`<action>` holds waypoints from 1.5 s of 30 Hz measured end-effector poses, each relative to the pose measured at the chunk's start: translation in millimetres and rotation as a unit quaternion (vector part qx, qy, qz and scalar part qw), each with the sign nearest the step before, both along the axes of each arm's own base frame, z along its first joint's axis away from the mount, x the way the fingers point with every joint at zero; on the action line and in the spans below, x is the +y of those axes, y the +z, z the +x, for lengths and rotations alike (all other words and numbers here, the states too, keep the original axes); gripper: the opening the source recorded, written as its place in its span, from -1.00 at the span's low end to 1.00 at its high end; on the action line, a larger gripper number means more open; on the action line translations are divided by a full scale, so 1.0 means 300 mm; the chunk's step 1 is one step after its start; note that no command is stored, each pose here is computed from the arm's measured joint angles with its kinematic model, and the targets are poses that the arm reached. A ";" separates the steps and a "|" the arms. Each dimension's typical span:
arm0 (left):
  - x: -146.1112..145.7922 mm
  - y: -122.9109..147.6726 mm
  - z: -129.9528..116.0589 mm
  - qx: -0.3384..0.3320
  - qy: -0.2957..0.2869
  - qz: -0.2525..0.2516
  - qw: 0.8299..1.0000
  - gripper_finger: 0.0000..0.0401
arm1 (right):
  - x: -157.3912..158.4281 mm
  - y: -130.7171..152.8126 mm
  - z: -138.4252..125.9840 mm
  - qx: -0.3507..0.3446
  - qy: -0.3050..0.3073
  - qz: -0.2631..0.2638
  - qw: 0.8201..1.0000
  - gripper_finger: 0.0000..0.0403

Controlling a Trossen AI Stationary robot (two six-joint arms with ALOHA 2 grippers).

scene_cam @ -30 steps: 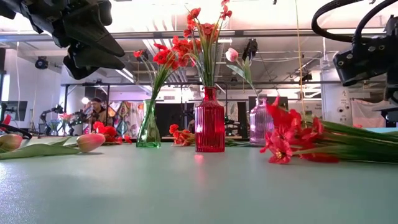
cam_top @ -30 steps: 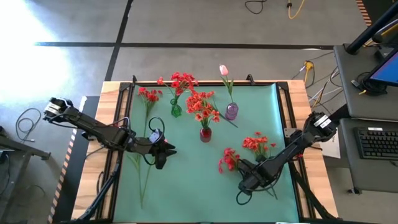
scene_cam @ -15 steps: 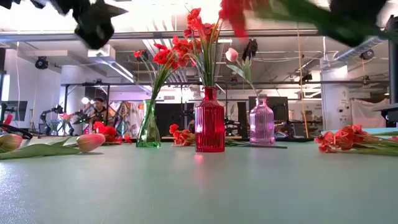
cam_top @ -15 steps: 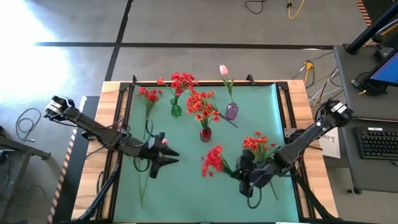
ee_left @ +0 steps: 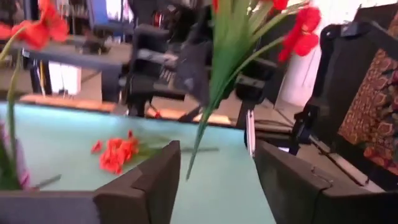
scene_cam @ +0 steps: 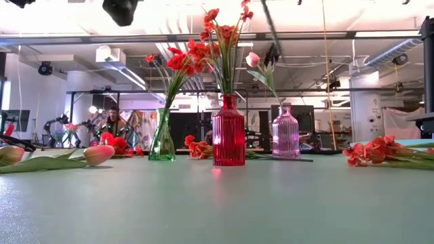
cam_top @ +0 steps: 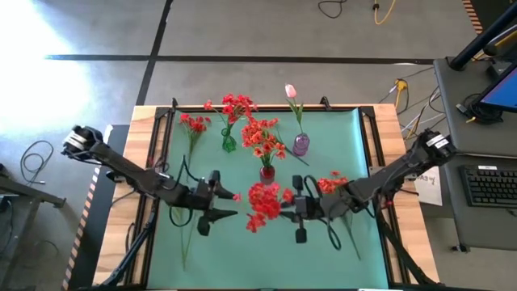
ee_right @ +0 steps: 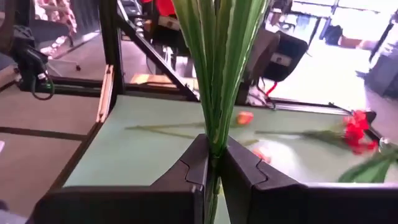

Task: Sort flowers into vase by color
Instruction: Put the red flowers into the green vase

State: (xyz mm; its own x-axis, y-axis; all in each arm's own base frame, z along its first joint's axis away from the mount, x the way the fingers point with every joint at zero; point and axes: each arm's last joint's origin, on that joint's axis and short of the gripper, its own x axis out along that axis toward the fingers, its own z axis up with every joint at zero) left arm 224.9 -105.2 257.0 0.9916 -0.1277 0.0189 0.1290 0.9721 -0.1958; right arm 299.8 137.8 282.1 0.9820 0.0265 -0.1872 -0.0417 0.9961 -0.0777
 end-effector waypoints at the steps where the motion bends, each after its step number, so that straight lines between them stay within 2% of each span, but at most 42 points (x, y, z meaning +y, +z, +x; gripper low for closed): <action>1: -0.005 -0.002 0.010 -0.013 0.000 0.001 1.000 0.03 | -0.011 -0.001 0.005 0.001 0.001 0.001 1.000 -0.89; 6: -0.024 -0.022 0.054 -0.063 0.009 0.020 0.998 0.19 | -0.043 0.000 0.021 0.003 0.006 0.014 1.000 -0.89; 10: -0.027 -0.027 0.079 -0.111 0.019 0.018 0.994 0.24 | -0.048 0.001 0.022 0.002 0.005 0.014 1.000 -0.89; 16: -0.022 -0.052 0.139 -0.114 0.036 0.020 0.993 0.24 | -0.050 0.001 0.024 0.001 0.004 0.012 1.000 -0.89; 22: -0.045 -0.040 0.242 -0.120 0.046 0.042 0.991 0.24 | -0.050 0.001 0.025 0.001 0.004 0.010 1.000 -0.89; 30: -0.035 -0.015 0.322 -0.131 0.067 0.053 0.988 0.22 | -0.050 0.000 0.025 0.001 0.004 0.009 1.000 -0.89; 34: -0.043 -0.002 0.339 -0.131 0.064 0.069 0.987 0.06 | -0.050 0.000 0.025 0.001 0.005 0.006 1.000 -0.88; 38: -0.045 -0.003 0.344 -0.120 0.062 0.078 0.988 -0.29 | -0.050 0.001 0.025 0.001 0.003 0.015 1.000 -0.82; 43: -0.045 -0.004 0.344 -0.117 0.062 0.078 0.988 -0.83 | -0.049 0.001 0.025 0.001 0.003 0.023 1.000 -0.58; 45: -0.045 -0.004 0.344 -0.117 0.062 0.077 0.988 -0.95 | -0.049 0.001 0.025 0.002 0.002 0.028 1.000 -0.45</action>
State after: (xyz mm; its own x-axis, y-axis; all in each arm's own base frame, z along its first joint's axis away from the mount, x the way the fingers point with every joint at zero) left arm 328.0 -118.7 255.8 0.9706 -0.0257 0.2395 0.0320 0.9992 -0.0224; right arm 307.2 122.9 282.3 0.9813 0.0404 -0.1884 -0.0451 0.9988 -0.0209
